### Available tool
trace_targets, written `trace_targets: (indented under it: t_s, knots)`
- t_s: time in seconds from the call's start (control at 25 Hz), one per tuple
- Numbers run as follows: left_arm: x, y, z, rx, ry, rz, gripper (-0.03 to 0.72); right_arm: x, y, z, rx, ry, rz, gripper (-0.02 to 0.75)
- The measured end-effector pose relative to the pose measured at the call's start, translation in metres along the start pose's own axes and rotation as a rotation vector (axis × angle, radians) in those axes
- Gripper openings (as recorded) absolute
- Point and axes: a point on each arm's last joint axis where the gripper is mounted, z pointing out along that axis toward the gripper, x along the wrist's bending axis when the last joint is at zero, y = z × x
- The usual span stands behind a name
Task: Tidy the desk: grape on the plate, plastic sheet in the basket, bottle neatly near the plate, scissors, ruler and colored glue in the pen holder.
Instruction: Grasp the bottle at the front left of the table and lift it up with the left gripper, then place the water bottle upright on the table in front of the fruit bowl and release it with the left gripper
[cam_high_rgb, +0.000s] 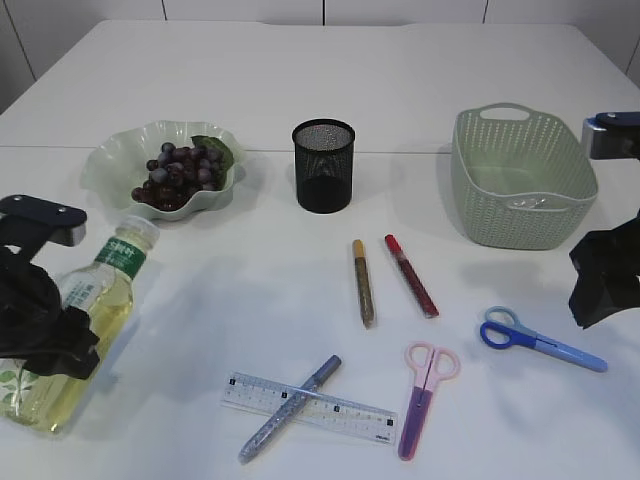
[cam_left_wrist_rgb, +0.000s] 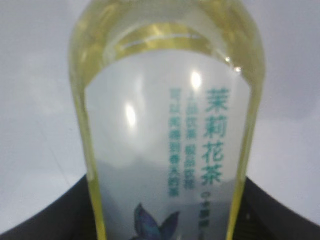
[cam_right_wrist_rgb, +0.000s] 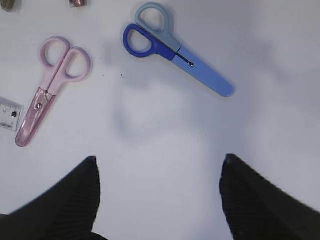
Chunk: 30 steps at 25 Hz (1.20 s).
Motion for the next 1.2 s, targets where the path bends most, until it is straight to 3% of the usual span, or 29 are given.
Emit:
trace_targets:
  t_s: [0.36, 0.56, 0.8, 1.2]
  knots:
    - [-0.012, -0.025, -0.071, -0.511, -0.024, 0.014, 0.431, 0.000, 0.000, 0.000, 0.003, 0.000, 0.000, 0.577]
    - [-0.020, -0.034, -0.074, -0.735, -0.041, 0.040, 0.431, 0.000, -0.001, 0.000, 0.016, 0.000, 0.000, 0.577]
    - [-0.020, -0.012, -0.078, -1.039, -0.029, 0.027, 0.431, 0.000, -0.002, 0.000, 0.024, -0.001, 0.000, 0.577]
    - [-0.019, 0.013, -0.035, -1.259, -0.017, -0.010, 0.431, 0.000, -0.003, 0.000, 0.036, 0.001, 0.001, 0.577]
